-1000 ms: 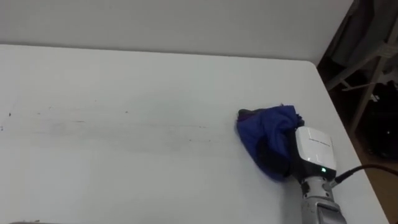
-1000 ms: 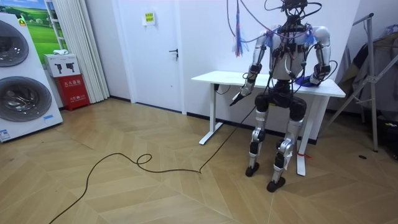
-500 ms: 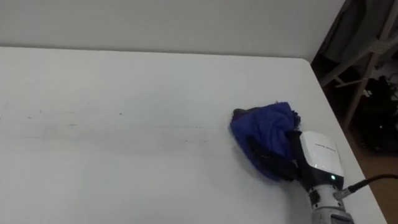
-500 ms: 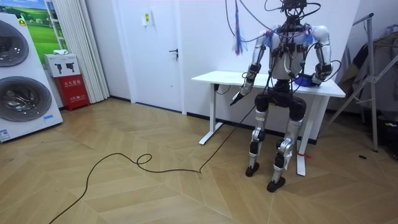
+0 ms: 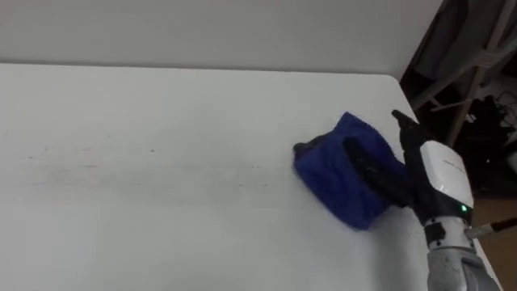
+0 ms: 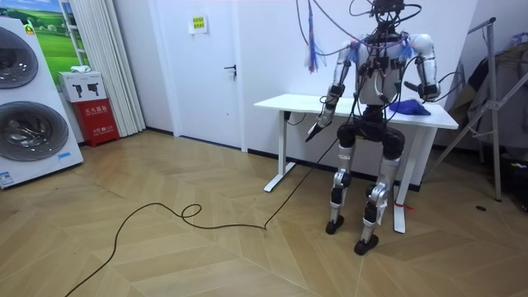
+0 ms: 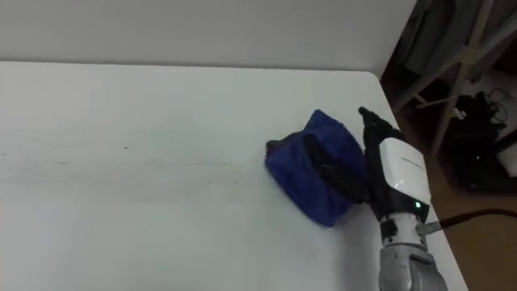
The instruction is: Wipe table
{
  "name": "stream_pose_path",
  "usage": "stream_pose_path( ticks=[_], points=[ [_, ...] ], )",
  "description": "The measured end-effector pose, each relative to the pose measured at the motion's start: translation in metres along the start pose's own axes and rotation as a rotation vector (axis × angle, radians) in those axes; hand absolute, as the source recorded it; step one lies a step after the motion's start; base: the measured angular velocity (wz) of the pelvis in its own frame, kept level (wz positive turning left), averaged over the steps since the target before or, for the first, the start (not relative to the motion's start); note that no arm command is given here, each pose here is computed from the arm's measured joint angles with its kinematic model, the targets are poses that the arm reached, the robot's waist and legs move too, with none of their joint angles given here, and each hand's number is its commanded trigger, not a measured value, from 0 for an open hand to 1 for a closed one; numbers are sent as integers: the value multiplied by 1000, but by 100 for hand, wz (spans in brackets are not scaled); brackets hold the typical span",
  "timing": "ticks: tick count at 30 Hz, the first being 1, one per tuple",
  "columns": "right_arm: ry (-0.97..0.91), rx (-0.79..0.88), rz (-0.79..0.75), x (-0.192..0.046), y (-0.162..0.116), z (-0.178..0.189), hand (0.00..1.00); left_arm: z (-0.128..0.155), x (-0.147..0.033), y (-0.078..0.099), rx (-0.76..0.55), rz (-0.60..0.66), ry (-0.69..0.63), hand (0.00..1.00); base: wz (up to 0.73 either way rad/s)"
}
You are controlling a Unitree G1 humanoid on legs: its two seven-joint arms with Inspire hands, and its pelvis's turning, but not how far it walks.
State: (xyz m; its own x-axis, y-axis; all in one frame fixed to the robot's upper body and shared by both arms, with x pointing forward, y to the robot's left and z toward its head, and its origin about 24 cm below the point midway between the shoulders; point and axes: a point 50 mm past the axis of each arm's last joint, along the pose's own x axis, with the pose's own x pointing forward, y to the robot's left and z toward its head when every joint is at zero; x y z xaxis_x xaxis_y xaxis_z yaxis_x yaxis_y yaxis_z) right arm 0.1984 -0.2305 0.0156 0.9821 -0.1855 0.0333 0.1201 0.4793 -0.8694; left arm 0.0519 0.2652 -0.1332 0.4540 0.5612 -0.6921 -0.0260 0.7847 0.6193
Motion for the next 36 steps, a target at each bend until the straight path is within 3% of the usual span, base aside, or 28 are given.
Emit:
stream_pose_path(
  ticks=[6,12,23,29,36],
  points=[
    [10,19,-96,5,-22,-4,0,-7,1,8,-30,25,32,0,0],
    [61,48,-307,15,-71,-24,0,-13,2,16,-54,53,59,0,0],
    [185,70,-550,5,-113,-54,0,-31,-3,22,-56,69,121,0,-5],
    [301,130,-626,-5,-120,-77,0,-39,-4,27,-74,79,150,0,-12],
    [536,168,-576,-32,-100,-121,0,-47,-6,29,-85,87,185,0,-5]
  ],
)
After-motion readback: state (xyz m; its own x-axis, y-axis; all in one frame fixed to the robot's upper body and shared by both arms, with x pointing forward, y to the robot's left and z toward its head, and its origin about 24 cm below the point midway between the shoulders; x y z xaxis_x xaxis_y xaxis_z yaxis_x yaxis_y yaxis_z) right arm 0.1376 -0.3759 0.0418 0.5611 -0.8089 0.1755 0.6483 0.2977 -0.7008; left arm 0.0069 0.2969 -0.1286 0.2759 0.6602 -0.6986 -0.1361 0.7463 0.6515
